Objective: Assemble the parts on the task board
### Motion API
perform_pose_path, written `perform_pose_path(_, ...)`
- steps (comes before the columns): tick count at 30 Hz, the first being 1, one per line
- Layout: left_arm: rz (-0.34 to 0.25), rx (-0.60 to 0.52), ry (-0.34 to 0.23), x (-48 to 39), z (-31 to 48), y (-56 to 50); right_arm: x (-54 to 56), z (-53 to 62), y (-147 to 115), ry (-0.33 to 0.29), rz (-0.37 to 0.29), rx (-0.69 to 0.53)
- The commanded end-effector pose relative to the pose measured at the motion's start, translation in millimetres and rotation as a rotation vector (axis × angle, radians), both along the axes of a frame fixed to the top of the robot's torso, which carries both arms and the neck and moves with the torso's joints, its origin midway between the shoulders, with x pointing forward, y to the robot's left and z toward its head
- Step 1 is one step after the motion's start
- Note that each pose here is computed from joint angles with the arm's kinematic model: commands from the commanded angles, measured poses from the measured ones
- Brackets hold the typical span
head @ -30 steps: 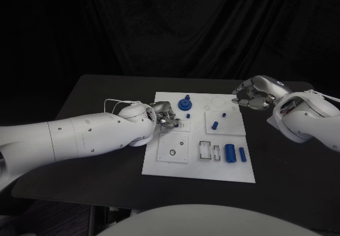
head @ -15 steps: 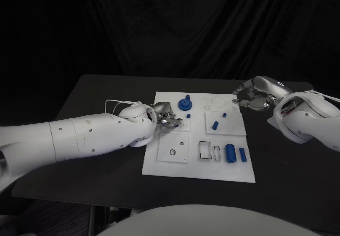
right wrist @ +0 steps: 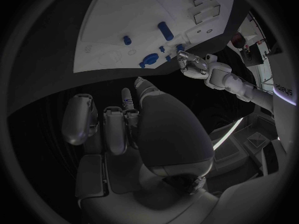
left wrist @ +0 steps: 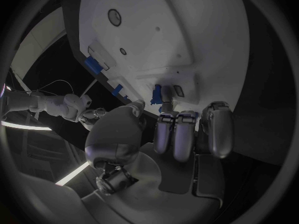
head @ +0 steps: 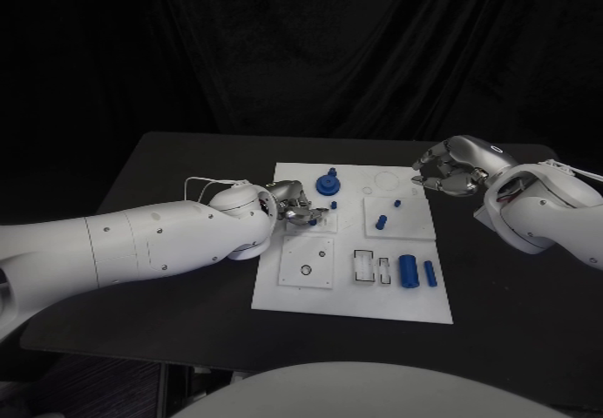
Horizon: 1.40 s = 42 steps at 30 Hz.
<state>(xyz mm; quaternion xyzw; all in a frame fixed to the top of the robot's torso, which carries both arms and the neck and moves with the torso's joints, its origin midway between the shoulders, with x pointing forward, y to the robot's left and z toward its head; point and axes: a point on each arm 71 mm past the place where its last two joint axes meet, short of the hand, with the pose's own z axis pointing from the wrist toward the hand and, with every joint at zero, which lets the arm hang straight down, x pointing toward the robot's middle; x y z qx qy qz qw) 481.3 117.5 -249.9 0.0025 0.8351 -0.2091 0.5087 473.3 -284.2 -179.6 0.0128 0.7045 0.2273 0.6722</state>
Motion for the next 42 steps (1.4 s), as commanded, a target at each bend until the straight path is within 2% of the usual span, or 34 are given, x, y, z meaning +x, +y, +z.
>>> perform_pose_path(1,-0.016,-0.011,0.004,-0.6,-0.7,-1.7,-0.3,-2.1,-0.8,0.016,-0.014,-0.006)
perform_pose_path(17,-0.022,-0.029,-0.012,0.3,-0.2,-3.2,-0.6,-2.4,-1.8,0.021,-0.021,-0.001)
perform_pose_path(42,-0.040,-0.022,0.000,0.6,-2.0,-3.3,-0.3,-2.8,-1.6,0.028,-0.026,0.004)
